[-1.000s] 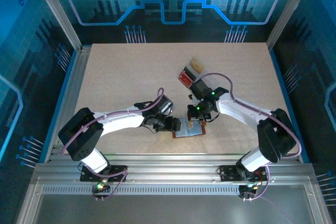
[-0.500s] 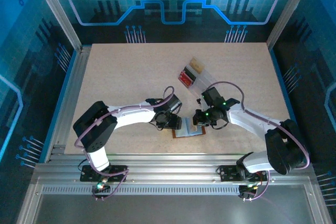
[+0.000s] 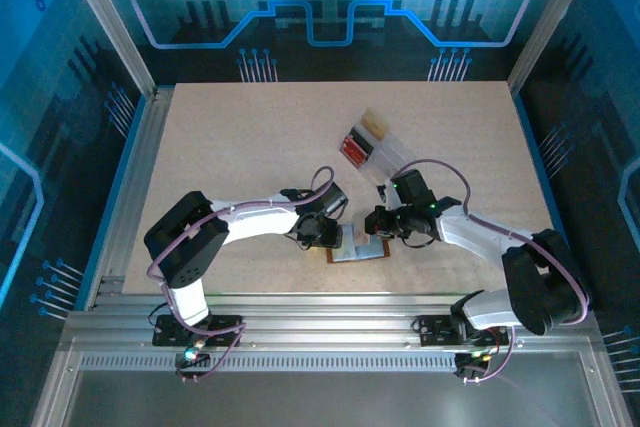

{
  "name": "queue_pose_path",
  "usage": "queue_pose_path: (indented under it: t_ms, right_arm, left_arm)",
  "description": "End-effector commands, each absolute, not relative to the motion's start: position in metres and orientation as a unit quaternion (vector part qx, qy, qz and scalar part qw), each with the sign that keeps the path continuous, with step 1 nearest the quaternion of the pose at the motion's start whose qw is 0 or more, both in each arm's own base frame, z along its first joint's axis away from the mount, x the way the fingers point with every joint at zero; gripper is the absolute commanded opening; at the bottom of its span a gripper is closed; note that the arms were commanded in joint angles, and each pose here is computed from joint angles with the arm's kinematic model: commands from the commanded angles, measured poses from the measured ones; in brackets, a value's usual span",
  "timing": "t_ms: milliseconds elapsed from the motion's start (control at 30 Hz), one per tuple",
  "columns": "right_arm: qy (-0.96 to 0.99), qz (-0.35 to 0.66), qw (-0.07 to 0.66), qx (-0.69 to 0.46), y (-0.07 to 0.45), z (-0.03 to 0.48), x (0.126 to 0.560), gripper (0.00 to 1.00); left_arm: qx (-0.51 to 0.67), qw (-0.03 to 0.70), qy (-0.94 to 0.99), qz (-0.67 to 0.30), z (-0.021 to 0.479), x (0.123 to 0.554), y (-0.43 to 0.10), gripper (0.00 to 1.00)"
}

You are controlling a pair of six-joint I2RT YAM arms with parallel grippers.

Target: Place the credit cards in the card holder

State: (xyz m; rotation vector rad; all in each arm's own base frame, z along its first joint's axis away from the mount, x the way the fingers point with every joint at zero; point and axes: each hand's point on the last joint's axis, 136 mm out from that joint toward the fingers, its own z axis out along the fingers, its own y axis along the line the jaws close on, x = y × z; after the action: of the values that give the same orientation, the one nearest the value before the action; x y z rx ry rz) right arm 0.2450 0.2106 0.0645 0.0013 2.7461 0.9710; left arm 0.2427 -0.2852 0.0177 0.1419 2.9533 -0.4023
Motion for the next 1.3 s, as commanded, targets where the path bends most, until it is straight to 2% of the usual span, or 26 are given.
queue_pose_path:
  t_ms: [0,433,1267]
  right_arm:
    - [0.926,0.358,0.118,0.002,0.217,0.069,0.25,0.0]
    - [0.938,0.327,0.111,0.008,0.21,0.054,0.255,0.0]
    - [0.943,0.314,0.111,0.002,0.204,0.048,0.259,0.0]
  left_arm:
    - [0.039,0.055,0.992,-0.104,-0.002,0.229,-0.271,0.45]
    - [0.037,0.049,0.992,-0.109,-0.006,0.226,-0.272,0.4]
    - [0.034,0.041,0.993,-0.108,-0.01,0.224,-0.272,0.38]
